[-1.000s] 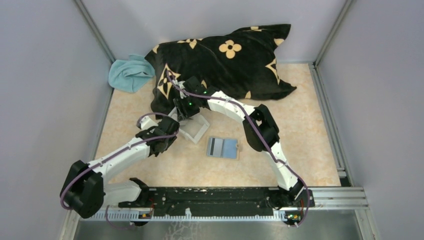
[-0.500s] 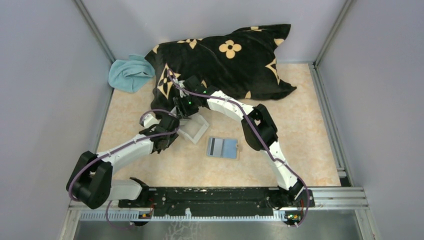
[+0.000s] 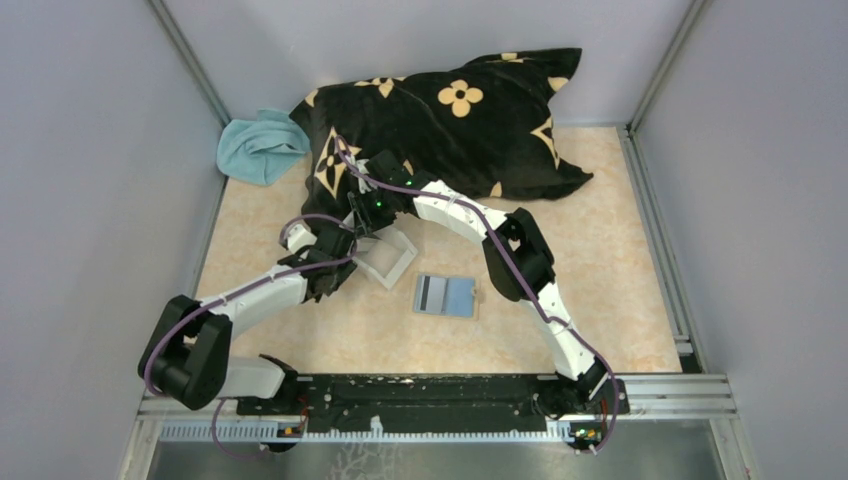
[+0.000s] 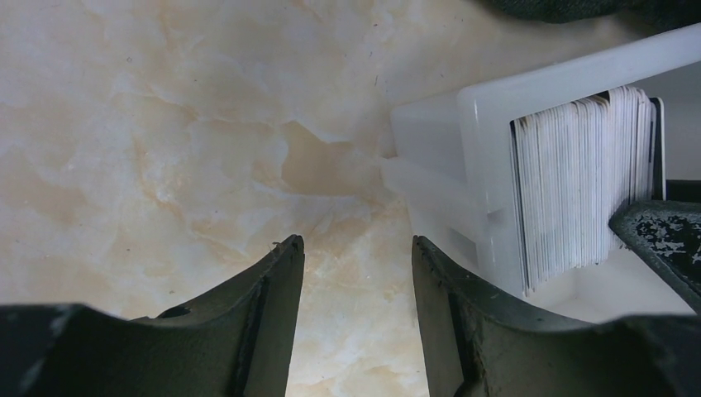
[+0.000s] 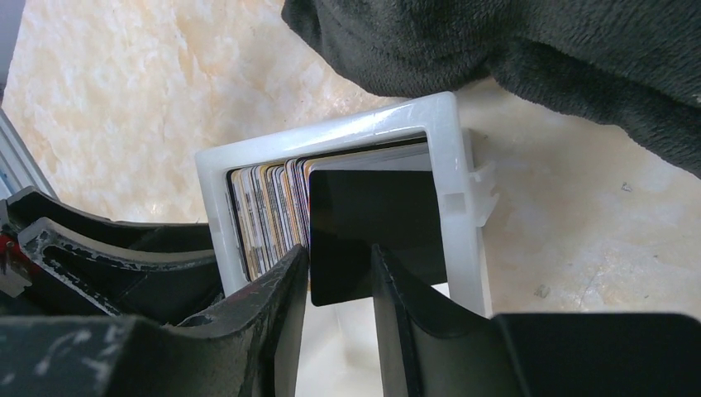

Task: Put the credit cards into the card holder
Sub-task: Pick up the credit card from the storage box.

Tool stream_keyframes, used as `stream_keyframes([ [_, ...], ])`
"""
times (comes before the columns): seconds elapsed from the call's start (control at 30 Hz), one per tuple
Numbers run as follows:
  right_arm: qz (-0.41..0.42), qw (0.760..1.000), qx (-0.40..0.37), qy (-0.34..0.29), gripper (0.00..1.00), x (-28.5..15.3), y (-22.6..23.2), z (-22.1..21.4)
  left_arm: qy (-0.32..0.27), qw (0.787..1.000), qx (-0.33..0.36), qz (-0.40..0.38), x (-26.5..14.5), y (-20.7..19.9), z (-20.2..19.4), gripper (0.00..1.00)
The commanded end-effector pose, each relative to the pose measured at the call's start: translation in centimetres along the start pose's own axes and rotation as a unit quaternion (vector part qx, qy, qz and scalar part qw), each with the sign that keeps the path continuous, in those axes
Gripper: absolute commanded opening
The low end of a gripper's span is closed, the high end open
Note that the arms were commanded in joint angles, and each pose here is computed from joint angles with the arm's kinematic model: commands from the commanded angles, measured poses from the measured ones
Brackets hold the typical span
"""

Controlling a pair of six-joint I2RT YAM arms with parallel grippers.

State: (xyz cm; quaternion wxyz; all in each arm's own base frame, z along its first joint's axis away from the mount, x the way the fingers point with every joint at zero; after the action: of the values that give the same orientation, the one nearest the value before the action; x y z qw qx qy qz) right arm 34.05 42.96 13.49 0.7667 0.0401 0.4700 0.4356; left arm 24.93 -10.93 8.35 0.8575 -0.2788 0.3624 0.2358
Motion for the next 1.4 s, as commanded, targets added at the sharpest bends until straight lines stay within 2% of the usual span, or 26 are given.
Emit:
stream_keyframes([
  [0.0,0.016,1.0,-0.013,-0.016,0.33,-0.3,1.8,1.1,0.002,1.0,0.006,-0.004,0.4,0.1,0.0,0.58],
  [0.47,0.004,0.999,-0.031,-0.039,0.23,-1.8,2.5,2.3,0.008,1.0,0.002,-0.003,0.6,0.1,0.1,0.58],
  [1.13,-0.037,0.993,-0.048,-0.097,0.17,-5.6,2.7,3.5,0.02,1.0,0.003,0.009,-0.5,0.5,0.3,0.58],
  [1.37,-0.072,0.987,-0.059,-0.133,0.09,-7.6,2.1,4.1,0.009,1.0,0.021,0.008,-1.7,0.2,1.5,0.6],
])
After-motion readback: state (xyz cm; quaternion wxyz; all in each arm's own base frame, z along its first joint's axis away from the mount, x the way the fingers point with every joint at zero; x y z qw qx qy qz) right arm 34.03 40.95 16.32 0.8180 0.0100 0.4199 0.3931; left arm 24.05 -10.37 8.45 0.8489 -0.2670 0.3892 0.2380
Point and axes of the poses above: each gripper's point midway between its finger pads, its own x axis out along the fingers, its own y axis along the line the jaws close on, z = x × y, the point moved 6 cm from there along -x, back along the fingers, and after that the axes turned 3 degrees about x, right-handed, at the moved point
